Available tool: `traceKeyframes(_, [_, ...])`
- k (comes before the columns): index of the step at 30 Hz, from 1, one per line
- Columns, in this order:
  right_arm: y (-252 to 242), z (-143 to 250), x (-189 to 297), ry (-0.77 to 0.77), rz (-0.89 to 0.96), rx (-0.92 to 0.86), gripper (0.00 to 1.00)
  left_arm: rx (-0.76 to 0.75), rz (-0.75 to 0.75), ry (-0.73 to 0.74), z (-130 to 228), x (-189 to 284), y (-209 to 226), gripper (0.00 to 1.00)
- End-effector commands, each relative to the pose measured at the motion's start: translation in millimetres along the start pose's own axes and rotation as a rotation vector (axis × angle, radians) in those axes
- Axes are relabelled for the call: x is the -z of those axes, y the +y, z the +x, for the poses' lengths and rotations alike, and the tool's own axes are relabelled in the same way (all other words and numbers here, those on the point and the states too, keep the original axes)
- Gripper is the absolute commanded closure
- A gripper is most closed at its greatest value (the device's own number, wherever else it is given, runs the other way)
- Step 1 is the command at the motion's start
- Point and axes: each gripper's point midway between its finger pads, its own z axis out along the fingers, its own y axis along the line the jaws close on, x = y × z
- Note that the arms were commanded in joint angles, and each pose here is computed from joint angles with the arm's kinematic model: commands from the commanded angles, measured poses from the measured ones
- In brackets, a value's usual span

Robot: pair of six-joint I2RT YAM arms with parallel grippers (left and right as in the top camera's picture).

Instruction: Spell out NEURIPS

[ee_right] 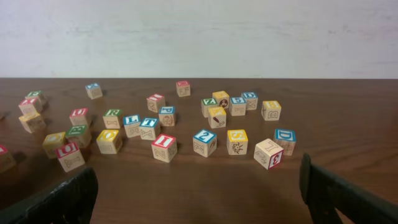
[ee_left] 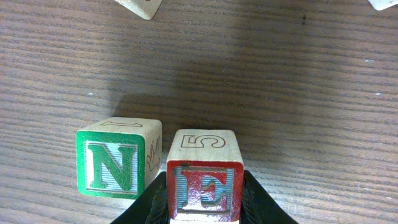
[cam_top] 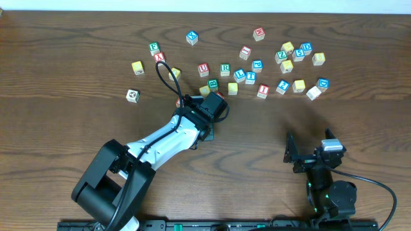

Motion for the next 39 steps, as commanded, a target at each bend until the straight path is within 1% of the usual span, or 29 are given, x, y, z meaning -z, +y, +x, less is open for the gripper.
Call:
traceKeyframes(1, [1.7,0.7,0.2,0.001,-0.008,-0.008,0.01,-0.022,-0.045,0.020,8.4,-11.2,9.3,0.92])
traceKeyframes(15, [1.7,0.7,0.2,0.001,-0.008,-0.008,0.01,-0.021,-0.039,0.018,6.9,-10.3,7.6,0.91])
traceKeyframes(19, [1.6,0.7,0.2,0.001,-0.007,-0.008,0.01,-0.020,-0.038,0.016,6.4,-10.3,7.2,0.87])
traceKeyframes(34, [1.6,0.7,0.2,0.001,-0.007,-0.008,0.01,-0.022,-0.034,0.012,5.2,-10.4,6.5,0.87])
traceKeyframes(35, [1.7,0.7,0.2,0.001,-0.008,-0.008,0.01,-0.022,-0.034,0.012,5.2,-10.4,6.5,0.86])
traceKeyframes(36, [1.7,0.7,0.2,0.001,-0.008,-0.008,0.01,-0.022,-0.034,0.013,5.3,-10.4,6.6,0.83])
traceKeyframes(38, [1.6,0.7,0.2,0.001,-0.007,-0.008,0.01,-0.022,-0.034,0.013,5.3,-10.4,6.6,0.74])
traceKeyframes(39, [1.6,0.7,0.2,0.001,-0.007,-0.008,0.01,-0.022,-0.034,0.013,5.3,-10.4,6.6,0.73])
